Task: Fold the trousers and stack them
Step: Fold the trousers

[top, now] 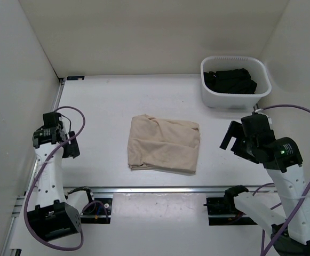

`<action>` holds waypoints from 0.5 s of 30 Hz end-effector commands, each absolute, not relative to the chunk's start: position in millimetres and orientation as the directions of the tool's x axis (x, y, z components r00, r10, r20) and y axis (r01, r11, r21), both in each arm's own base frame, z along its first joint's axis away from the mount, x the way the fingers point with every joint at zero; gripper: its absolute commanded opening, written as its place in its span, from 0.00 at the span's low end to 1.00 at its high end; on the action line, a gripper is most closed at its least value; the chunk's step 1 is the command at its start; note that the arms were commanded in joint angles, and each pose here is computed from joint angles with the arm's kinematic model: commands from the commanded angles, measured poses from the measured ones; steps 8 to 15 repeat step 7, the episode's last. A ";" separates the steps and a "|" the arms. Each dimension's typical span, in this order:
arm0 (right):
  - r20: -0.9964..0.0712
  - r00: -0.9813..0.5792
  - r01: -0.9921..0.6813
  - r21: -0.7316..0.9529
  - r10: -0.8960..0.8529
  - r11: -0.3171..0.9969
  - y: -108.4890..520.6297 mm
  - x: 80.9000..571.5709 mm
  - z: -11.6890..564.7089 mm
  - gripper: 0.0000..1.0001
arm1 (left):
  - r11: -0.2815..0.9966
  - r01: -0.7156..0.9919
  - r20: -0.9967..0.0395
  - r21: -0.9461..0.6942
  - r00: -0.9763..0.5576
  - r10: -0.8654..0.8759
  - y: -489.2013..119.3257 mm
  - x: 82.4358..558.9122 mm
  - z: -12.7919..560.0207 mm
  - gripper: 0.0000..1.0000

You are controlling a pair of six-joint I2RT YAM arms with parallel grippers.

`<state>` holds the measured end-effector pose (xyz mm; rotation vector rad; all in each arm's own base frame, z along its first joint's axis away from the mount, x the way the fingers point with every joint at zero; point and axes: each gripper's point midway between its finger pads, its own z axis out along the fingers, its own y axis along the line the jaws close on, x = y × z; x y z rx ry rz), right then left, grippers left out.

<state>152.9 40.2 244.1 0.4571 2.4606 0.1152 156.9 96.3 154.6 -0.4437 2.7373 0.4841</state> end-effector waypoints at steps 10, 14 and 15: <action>-0.494 -0.803 0.301 0.146 0.333 0.942 35.3 127.2 216.6 0.99 | 0.910 -0.355 -0.422 0.216 -0.874 -0.240 88.1 162.4 185.0 1.00; -0.494 -0.803 0.301 0.146 0.333 0.942 35.3 127.2 216.6 0.99 | 0.910 -0.355 -0.422 0.216 -0.874 -0.240 88.1 162.4 185.0 1.00; -0.494 -0.803 0.301 0.146 0.333 0.942 35.3 127.2 216.6 0.99 | 0.910 -0.355 -0.422 0.216 -0.874 -0.240 88.1 162.4 185.0 1.00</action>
